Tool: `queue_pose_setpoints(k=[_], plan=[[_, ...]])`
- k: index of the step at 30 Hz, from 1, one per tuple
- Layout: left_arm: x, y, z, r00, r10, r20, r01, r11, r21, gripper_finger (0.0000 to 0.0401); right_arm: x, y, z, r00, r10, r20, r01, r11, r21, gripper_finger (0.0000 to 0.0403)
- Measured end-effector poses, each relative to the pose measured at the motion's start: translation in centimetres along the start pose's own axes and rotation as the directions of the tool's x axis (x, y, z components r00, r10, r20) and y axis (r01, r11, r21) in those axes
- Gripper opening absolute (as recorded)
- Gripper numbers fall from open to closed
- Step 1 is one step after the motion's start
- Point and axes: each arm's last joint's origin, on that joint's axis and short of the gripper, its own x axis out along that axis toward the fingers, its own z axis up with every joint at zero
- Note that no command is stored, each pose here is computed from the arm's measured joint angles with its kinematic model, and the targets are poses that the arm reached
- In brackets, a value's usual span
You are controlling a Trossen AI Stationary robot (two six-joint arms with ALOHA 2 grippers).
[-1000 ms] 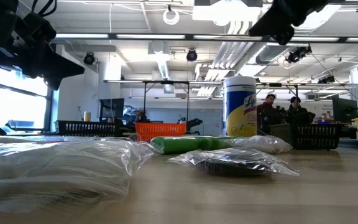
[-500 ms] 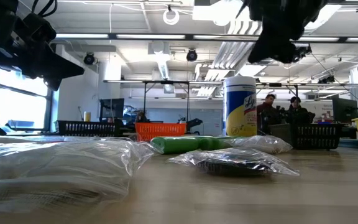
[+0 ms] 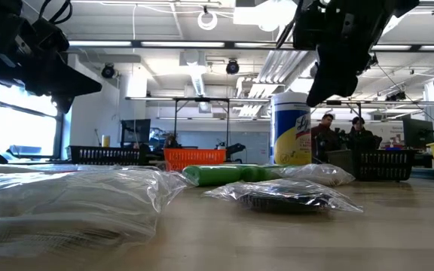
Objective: Pick & Place Travel size toiletries
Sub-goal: Put the white cotton pack into the right black bin
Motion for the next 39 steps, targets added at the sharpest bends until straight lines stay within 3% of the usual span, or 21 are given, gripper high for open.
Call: queue_pose_setpoints(k=[23, 27, 35, 39], plan=[[0.0, 0.09, -0.28, 1.0, 0.009, -0.027, -0.009, 1.0, 0.008, 0.0003, 0.35, -0.05, -0.06, 1.0, -0.012, -0.009, 0.012, 1.0, -0.005, 0.0013], [-0.01, 0.12, -0.38, 0.999, 0.012, -0.037, -0.012, 1.0, 0.011, 0.0003, 0.34, 0.02, -0.1, 0.999, -0.04, 0.007, 0.04, 0.999, -0.013, 0.0061], [-0.02, 0.21, -0.67, 0.998, 0.022, -0.066, -0.02, 1.0, 0.02, 0.0003, 0.29, 0.61, -0.43, 0.993, -0.104, 0.046, 0.106, 0.994, -0.039, 0.0219], [-0.03, 0.21, -0.67, 0.998, 0.022, -0.067, -0.021, 1.0, 0.021, 0.0003, 0.26, 0.8, -0.69, 0.99, -0.132, 0.049, 0.134, 0.991, -0.019, 0.0276]])
